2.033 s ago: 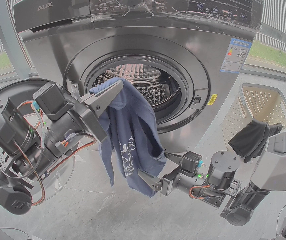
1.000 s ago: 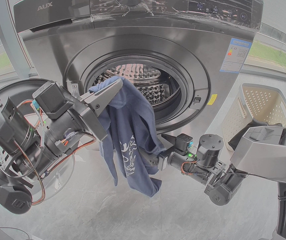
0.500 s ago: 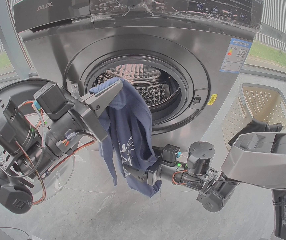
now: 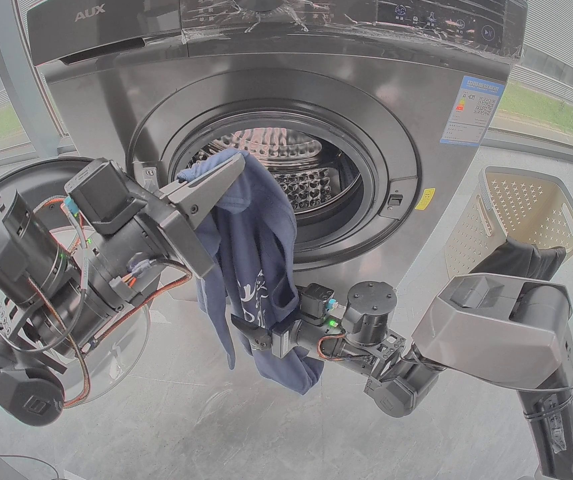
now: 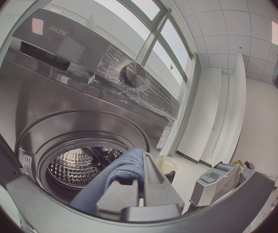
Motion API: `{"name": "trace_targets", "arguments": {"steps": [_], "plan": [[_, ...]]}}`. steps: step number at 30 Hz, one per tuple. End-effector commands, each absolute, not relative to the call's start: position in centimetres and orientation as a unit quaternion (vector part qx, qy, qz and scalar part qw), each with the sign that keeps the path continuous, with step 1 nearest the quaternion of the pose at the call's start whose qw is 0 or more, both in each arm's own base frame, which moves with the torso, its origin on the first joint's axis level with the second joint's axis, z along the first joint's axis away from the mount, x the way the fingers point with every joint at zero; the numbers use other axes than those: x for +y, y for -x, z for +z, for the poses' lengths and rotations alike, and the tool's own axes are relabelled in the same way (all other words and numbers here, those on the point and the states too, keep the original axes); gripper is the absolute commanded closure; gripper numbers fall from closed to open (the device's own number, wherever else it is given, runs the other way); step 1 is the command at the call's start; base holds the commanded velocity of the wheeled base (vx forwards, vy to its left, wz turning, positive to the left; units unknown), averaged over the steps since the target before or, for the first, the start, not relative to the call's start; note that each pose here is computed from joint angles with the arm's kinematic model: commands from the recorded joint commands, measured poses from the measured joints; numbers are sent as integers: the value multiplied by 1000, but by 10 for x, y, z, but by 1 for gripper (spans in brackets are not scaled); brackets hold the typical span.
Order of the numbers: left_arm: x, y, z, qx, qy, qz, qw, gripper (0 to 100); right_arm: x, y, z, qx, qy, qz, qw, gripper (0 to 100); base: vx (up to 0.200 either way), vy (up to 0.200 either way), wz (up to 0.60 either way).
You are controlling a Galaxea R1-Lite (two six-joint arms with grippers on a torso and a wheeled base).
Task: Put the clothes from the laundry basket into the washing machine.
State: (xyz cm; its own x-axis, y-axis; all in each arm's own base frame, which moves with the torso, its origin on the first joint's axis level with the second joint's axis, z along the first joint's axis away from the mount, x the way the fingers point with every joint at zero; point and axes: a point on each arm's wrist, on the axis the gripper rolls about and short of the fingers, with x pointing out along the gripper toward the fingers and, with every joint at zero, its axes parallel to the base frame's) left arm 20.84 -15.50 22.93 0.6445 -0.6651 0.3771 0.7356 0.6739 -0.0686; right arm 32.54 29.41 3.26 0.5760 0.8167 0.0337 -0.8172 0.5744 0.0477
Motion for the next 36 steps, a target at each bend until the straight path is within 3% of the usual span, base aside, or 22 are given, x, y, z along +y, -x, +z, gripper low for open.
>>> {"name": "trace_targets", "arguments": {"steps": [1, 7, 8, 15, 24, 26, 32, 33, 36], "plan": [[-154, -208, 234, -172, 111, -388, 899, 100, 307, -332, 11, 7, -25, 445, 895, 0, 0, 0, 0], [-154, -209, 239, -180, 115, -387, 897, 100, 312, -340, 15, -11, -37, 418, 908, 0, 0, 0, 0], [-154, -209, 239, -181, 116, -387, 897, 100, 313, -341, 16, -14, -38, 416, 909, 100, 0, 0, 0], [-153, -209, 241, -184, 118, -380, 899, 100, 298, -348, 26, -20, -49, 395, 917, 100, 0, 0, 0], [-140, -222, 231, -168, 106, -348, 916, 100, 242, -331, 72, -31, -66, 360, 930, 100, 0, 0, 0], [-138, -225, 219, -143, 97, -341, 924, 100, 228, -331, 93, -50, -70, 347, 934, 100, 0, 0, 0], [-136, -227, 189, -86, 76, -336, 935, 100, 221, -326, 121, -79, -77, 343, 933, 100, 0, 0, 0], [-136, -225, 173, -60, 50, -338, 938, 100, 221, -325, 128, -89, -80, 335, 934, 100, 0, 0, 0], [-137, -223, 147, -19, 21, -341, 939, 100, 224, -323, 135, -98, -85, 335, 933, 100, 0, 0, 0]]}}
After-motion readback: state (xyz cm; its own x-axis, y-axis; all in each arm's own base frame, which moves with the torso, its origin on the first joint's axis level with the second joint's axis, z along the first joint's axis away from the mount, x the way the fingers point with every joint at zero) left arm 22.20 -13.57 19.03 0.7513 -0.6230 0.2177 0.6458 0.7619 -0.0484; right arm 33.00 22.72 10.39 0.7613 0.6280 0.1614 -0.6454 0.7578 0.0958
